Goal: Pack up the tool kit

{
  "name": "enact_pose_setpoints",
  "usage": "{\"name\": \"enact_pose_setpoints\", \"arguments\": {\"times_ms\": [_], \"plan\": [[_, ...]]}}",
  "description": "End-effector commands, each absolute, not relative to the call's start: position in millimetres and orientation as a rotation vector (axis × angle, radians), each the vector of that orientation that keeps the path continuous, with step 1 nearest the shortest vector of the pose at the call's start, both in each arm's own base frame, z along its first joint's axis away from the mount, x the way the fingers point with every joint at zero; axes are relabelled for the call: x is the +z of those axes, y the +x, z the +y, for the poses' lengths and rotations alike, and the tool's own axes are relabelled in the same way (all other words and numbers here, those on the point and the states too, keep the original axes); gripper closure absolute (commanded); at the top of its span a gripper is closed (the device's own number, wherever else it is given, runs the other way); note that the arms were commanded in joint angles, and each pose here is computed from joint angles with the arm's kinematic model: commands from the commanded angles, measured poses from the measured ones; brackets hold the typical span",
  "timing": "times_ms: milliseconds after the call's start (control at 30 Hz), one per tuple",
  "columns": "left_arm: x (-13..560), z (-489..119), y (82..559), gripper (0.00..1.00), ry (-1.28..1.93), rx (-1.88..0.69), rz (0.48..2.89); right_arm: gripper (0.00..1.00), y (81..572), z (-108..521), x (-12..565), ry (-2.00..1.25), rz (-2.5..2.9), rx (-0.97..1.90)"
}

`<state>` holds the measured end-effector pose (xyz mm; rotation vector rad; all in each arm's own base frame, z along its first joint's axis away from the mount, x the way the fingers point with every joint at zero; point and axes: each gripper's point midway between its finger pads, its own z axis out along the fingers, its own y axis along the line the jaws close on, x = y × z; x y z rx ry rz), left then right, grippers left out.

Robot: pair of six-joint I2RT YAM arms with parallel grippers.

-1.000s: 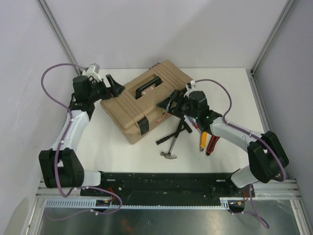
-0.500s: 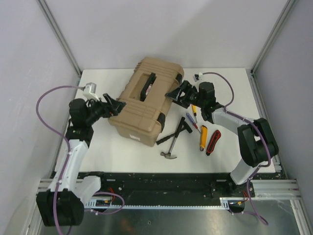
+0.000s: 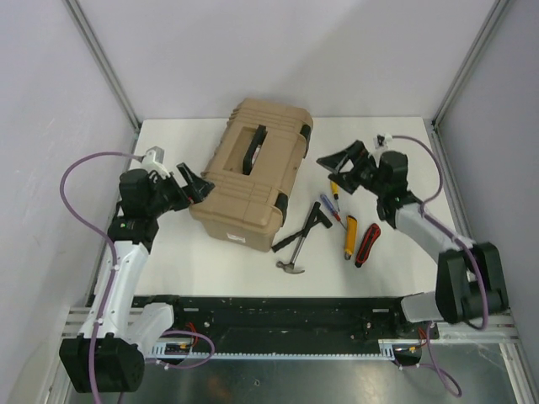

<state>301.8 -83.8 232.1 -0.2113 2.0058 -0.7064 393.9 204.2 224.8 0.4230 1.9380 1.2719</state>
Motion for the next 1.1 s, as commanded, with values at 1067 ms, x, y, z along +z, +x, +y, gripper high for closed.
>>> {"name": "enact_pose_setpoints", "arguments": {"times_ms": [1067], "plan": [[250.3,-148.3,284.9,0.07,-0.195,-1.107,2.061,0.05,280.2,245.8,223.9,0.942,1.354,1.982]]}}
